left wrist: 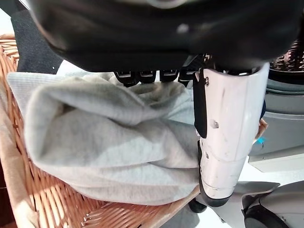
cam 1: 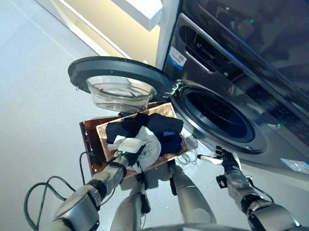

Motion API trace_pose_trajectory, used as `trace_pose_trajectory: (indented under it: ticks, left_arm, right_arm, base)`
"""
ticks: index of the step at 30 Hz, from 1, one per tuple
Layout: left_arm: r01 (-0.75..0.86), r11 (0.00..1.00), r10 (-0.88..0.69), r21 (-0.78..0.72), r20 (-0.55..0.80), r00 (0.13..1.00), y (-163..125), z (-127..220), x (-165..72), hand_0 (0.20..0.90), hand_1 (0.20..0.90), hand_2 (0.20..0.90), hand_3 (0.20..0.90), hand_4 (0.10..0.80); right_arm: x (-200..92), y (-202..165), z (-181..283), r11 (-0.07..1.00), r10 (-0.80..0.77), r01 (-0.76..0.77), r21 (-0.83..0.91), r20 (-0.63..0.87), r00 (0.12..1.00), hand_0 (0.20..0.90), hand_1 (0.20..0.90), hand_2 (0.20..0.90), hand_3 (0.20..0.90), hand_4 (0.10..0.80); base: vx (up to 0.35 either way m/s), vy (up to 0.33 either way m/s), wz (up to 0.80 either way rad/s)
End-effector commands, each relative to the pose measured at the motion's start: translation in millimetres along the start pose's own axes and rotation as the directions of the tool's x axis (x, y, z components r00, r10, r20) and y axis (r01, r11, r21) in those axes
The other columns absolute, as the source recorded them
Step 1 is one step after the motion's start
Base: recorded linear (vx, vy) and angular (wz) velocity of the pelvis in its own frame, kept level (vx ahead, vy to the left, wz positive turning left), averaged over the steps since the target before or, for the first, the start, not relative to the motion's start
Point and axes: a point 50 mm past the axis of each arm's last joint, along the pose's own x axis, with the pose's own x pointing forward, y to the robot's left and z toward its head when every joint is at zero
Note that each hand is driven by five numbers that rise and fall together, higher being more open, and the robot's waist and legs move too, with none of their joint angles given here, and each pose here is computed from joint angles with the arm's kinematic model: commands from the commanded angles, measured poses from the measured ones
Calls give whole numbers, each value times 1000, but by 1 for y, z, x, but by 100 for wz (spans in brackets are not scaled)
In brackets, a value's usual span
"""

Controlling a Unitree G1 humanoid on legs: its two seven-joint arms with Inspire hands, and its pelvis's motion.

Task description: Pick up the clothes and place them into the washing machine

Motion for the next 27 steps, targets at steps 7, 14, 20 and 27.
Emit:
trace_pose_trajectory:
  ticks: [7, 14, 20, 27]
  left_arm:
    - [80, 996, -83, -41, -64, 995, -17, 2, -3, 900, 900, 900, 900, 800]
    - [94, 995, -96, -42, -65, 993, -17, 3, -2, 200, 200, 200, 200, 300]
    - [80, 996, -82, -35, -63, 995, -12, 3, 0, 200, 200, 200, 200, 300]
    - [76, 996, -79, -50, -68, 995, -12, 2, 0, 200, 200, 200, 200, 300]
  right_arm:
    - [4, -13, 18, 996, -77, 73, 49, 76, 994, 900, 900, 900, 900, 800]
    - [4, -14, 14, 997, -70, 67, 46, 63, 996, 900, 900, 900, 900, 800]
    - [4, -14, 13, 997, -67, 64, 47, 62, 996, 900, 900, 900, 900, 800]
    - [3, -14, 11, 997, -69, 66, 45, 55, 996, 900, 900, 900, 900, 800]
  base:
    - [-16, -15, 0]
    - [-6, -16, 2]
    - [0, 0, 0]
    - [-2, -5, 1]
